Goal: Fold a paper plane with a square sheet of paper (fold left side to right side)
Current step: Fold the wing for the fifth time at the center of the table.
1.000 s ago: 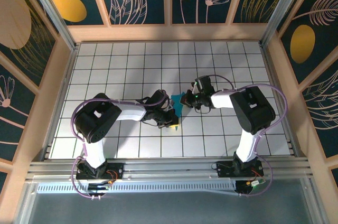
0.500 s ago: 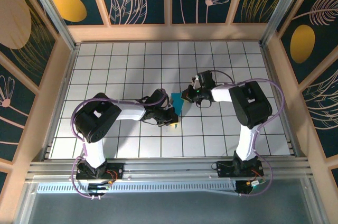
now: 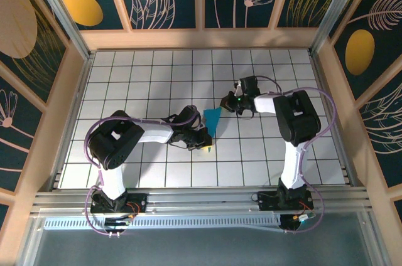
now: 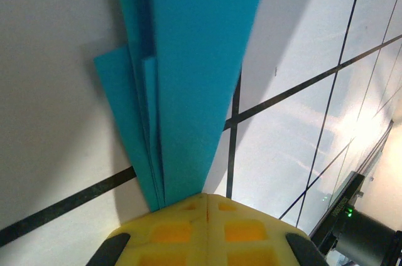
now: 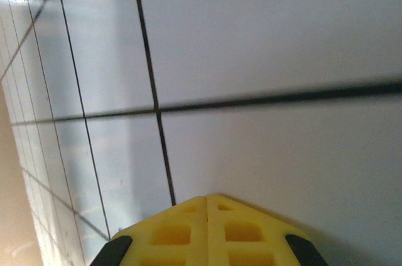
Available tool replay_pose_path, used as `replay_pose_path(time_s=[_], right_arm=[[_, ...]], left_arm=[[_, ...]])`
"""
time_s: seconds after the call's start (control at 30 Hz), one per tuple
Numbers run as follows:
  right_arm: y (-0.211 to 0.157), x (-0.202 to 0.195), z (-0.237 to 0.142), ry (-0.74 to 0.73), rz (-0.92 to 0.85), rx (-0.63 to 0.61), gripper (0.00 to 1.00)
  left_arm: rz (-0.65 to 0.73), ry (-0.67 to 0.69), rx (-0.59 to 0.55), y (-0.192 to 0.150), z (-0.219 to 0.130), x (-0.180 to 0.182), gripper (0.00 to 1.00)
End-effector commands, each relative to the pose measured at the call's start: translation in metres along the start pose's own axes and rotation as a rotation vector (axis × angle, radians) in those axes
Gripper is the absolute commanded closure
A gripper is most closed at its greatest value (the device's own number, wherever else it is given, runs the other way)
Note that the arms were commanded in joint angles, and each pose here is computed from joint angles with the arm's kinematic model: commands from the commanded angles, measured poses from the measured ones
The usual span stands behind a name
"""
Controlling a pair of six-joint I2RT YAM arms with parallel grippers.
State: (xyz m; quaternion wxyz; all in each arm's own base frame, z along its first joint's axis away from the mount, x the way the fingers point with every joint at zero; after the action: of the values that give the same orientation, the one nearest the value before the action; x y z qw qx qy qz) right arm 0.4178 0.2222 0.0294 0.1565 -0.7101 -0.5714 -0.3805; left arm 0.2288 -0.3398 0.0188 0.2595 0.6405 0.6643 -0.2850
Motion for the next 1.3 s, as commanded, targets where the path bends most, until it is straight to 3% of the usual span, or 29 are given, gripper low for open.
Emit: replay_pose_path(time_s=[0.0,0.17,0.3,0.4,0.43,0.53,0.7,0.9,1.1,1.27], right_arm=[[0.026,-0.004,-0.003,-0.032,-0.028,-0.052,1.0],[0.044,0.009,-0.025,-0.038,-0.057,-0.107,1.0],[0.042,0.021,-0.051,-0.053,-0.077,-0.145,1.0],[0.035,0.027,-0.073,-0.067,-0.09,-0.18,0.9],[0.032,0.029,-0.081,-0.075,-0.093,-0.193,0.86],[0.019,0.032,-0.101,-0.118,-0.101,-0.218,0.74],[-0.014,0.04,-0.108,-0.243,-0.136,-0.203,0.57],[-0.058,0.048,-0.084,-0.442,-0.21,-0.131,0.48],[-0.085,0.058,-0.054,-0.591,-0.292,-0.079,0.43],[-0.098,0.062,-0.032,-0.66,-0.339,-0.048,0.42]], left_arm=[[-0.088,0.14,0.073,-0.026,0.003,0.045,1.0],[-0.029,0.08,0.019,-0.011,-0.004,0.019,1.0],[0.08,-0.023,-0.082,0.014,-0.022,-0.033,0.89],[0.172,-0.063,-0.181,0.03,-0.045,-0.064,0.83],[0.223,-0.1,-0.251,0.039,-0.066,-0.089,0.8],[0.273,-0.079,-0.405,0.053,-0.103,-0.102,0.72],[0.237,0.034,-0.685,0.07,-0.165,-0.081,0.61],[0.171,0.174,-0.934,0.074,-0.22,-0.051,0.46],[0.107,0.234,-1.08,0.069,-0.252,-0.027,0.36],[0.1,0.255,-1.112,0.064,-0.26,-0.018,0.34]])
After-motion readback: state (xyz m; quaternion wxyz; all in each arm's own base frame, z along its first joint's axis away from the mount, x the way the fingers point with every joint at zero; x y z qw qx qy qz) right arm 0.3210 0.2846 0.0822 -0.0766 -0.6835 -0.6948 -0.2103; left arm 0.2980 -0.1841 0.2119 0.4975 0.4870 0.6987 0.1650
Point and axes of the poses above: each hand's point on the last joint's axis, 136 mm out from that joint toward the fingers, its own z axis out along the fingers, its own x axis along the line the jaws close on, y = z × x, the point moved 1 cm from there along -z, back along the fingers, and after that the axes turned 1 degree about -z, right-handed, at the moved point
